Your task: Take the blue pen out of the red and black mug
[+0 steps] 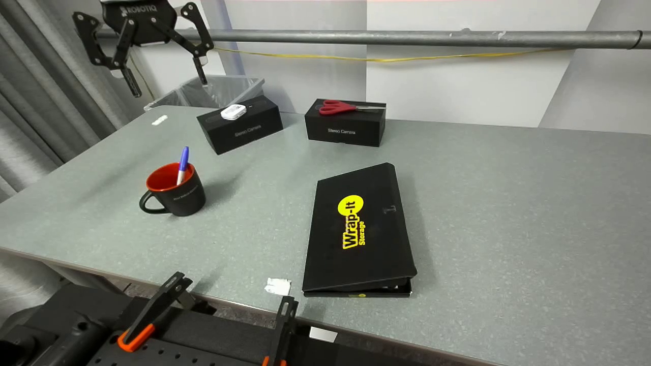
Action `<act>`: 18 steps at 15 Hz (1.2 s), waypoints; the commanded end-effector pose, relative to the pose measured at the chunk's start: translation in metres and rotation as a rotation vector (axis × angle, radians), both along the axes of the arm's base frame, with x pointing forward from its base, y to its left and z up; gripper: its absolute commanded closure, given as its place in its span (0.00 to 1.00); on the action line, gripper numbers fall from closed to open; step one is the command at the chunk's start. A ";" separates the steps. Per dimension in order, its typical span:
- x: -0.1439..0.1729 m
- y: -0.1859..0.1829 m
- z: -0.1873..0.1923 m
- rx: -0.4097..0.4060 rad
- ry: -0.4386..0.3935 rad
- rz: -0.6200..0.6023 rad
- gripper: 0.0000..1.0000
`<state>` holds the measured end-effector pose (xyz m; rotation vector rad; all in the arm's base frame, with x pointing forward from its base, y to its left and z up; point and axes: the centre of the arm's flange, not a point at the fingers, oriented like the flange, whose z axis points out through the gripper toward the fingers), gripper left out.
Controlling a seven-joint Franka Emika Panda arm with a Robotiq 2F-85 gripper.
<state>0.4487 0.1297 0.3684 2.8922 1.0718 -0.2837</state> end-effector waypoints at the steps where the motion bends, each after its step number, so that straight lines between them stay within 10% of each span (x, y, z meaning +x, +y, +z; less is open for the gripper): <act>1: 0.009 0.008 -0.016 -0.006 0.024 0.018 0.00; 18: 0.063 0.045 -0.126 0.194 0.195 0.246 0.00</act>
